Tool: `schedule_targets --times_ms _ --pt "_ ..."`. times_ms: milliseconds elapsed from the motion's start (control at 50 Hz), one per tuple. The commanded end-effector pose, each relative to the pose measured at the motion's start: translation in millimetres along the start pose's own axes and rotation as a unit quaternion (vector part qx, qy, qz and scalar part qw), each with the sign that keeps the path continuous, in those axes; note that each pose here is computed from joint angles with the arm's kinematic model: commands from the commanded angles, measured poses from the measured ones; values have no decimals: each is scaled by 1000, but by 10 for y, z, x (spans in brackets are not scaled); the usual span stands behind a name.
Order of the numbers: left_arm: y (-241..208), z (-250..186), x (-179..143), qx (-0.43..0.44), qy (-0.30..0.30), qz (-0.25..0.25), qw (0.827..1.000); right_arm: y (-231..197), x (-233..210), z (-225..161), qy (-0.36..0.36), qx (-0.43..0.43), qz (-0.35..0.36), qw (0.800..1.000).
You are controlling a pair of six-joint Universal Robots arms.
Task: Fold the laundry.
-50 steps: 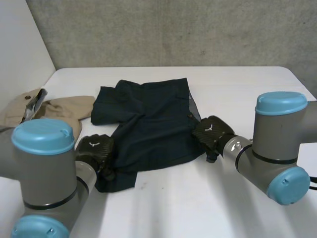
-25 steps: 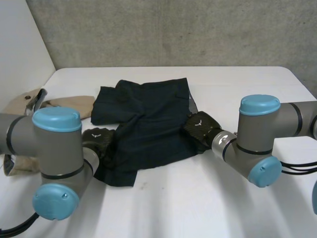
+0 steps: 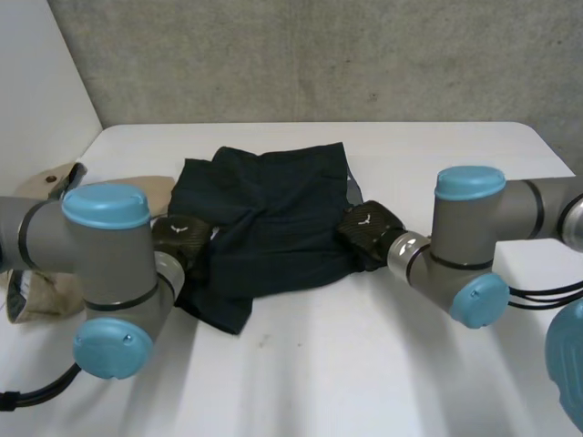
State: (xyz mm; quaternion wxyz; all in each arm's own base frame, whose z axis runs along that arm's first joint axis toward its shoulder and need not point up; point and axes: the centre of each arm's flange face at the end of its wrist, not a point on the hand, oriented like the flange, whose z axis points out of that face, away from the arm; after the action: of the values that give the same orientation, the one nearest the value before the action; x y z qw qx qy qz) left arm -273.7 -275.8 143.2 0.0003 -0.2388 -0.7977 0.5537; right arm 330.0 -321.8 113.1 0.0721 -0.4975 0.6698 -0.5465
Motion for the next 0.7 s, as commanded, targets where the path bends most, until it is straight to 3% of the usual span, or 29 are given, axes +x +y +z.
schedule_targets --times_ms 20,160,240,300,340,420,520,600,700 --pt "-418 -220 -134 60 -11 30 998 -342 547 -420 41 -11 12 999" --pt "-566 -584 -101 56 43 48 996 -464 661 -929 3 -93 38 995" --pt "-399 -909 10 -17 106 73 992 -309 511 -1437 -95 -222 31 970" --pt "-283 -1147 115 -62 148 96 982 -286 508 -1627 -106 -239 8 965" --pt "-206 -1335 177 -89 174 119 973 -358 556 -1762 -82 -218 -20 972" --pt "-269 -1308 170 -55 163 116 978 -460 710 -1686 15 -143 5 990" --pt "-465 -1131 161 21 135 107 985 -398 762 -1447 91 -51 139 985" --pt "-633 -1037 205 58 130 99 985 -294 567 -1314 85 -20 220 972" --pt "-853 -982 206 86 128 49 987 -116 -15 -1074 21 -34 219 975"
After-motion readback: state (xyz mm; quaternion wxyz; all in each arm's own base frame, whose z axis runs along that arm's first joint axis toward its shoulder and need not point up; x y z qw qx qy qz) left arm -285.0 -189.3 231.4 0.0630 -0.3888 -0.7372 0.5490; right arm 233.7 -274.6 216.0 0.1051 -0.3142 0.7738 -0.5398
